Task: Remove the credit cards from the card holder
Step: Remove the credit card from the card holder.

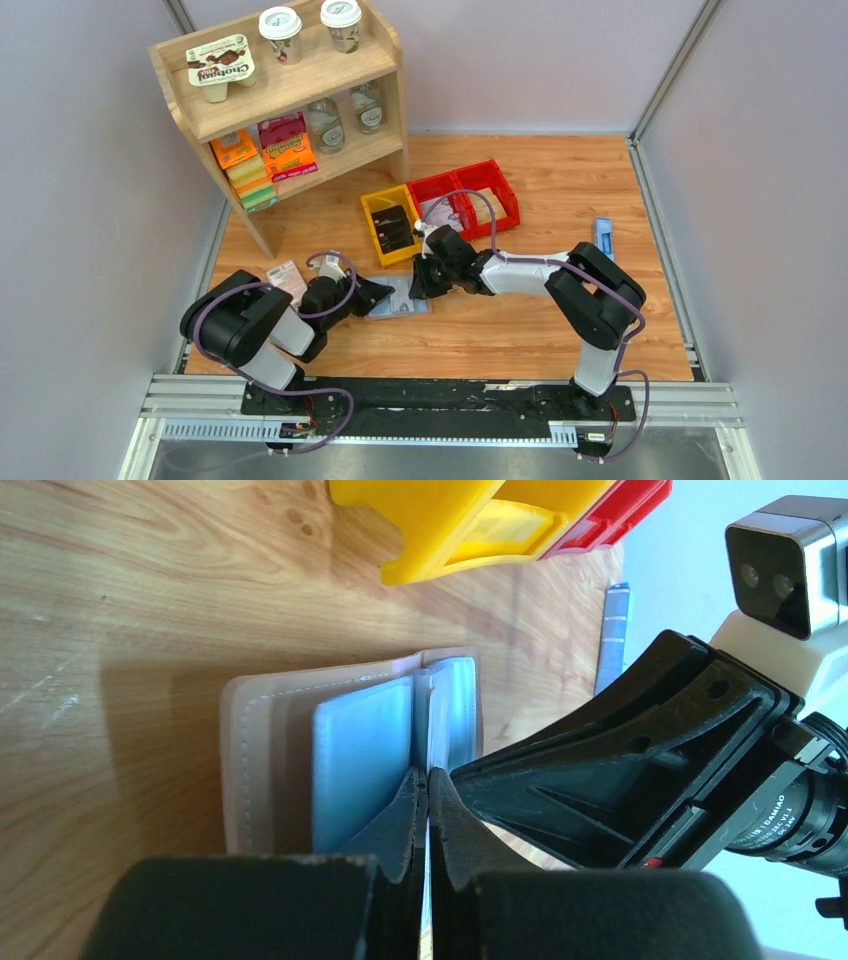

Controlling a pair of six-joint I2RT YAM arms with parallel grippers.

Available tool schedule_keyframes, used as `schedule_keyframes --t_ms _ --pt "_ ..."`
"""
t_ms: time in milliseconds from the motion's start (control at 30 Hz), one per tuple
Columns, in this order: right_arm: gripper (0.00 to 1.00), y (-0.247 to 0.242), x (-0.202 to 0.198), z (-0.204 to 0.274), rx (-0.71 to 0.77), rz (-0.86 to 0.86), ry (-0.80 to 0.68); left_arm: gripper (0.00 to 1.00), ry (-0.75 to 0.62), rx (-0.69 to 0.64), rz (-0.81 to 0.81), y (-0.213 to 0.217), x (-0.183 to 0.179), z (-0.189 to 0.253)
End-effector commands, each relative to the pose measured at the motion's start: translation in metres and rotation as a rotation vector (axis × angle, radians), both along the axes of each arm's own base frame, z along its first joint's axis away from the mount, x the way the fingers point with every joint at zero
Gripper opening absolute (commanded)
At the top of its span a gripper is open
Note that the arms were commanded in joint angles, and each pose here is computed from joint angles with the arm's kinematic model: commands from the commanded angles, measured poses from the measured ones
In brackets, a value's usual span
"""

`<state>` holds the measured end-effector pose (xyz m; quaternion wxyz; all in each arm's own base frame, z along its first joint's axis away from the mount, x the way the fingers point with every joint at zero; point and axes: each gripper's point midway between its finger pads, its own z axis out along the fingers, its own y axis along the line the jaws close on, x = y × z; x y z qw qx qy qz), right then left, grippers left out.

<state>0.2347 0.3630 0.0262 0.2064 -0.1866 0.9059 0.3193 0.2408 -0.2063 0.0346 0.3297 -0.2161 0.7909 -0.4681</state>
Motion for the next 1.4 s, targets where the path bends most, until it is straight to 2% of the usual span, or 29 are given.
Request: schedule_keyframes --t_ms 0,100,133,167,200,233,267,367,667,867,1067,1233,1367 --pt "0.15 -0.039 -0.015 -0.06 -0.207 -0.031 0.077 0.0 0.035 0.011 -0.017 0.016 -0.035 -0.008" --pt "0.14 -0.044 -0.012 -0.064 -0.232 -0.038 0.077 0.0 0.025 0.061 -0.019 0.019 -0.033 -0.005" --pt "0.14 -0.045 -0.012 -0.065 -0.238 -0.037 0.076 0.0 0.085 0.108 -0.009 0.025 -0.038 -0.018" --pt "0.14 -0.047 -0.011 -0.066 -0.244 -0.042 0.077 0.0 0.034 0.114 -0.007 0.025 -0.033 -0.006" --pt "0.14 -0.047 -0.01 -0.066 -0.244 -0.042 0.076 0.0 0.092 0.183 0.004 0.034 -0.038 -0.02" --pt "0.14 -0.048 -0.01 -0.068 -0.252 -0.042 0.078 0.0 0.06 0.182 0.018 0.036 -0.036 -0.012" --pt "0.14 -0.048 -0.011 -0.068 -0.255 -0.04 0.078 0.0 0.104 0.237 0.032 0.045 -0.042 -0.025" --pt "0.14 -0.05 -0.009 -0.071 -0.266 -0.04 0.08 0.0 0.071 0.23 0.058 0.05 -0.042 -0.014" --pt "0.14 -0.05 -0.004 -0.069 -0.267 -0.046 0.077 0.01 0.147 0.29 0.063 0.06 -0.053 -0.022" --pt "0.18 -0.038 0.002 -0.032 -0.171 -0.046 0.018 0.01 0.195 0.302 0.056 0.06 -0.057 -0.033" --pt "0.29 -0.016 0.007 0.01 -0.033 -0.019 -0.027 0.01 0.172 0.284 0.035 0.053 -0.053 -0.031" --pt "0.27 0.005 0.002 0.032 0.086 0.047 -0.029 0.01 0.152 0.279 0.028 0.051 -0.049 -0.027" --pt "0.29 0.021 0.003 0.047 0.161 0.086 -0.07 0.01 0.154 0.277 0.021 0.049 -0.049 -0.028"
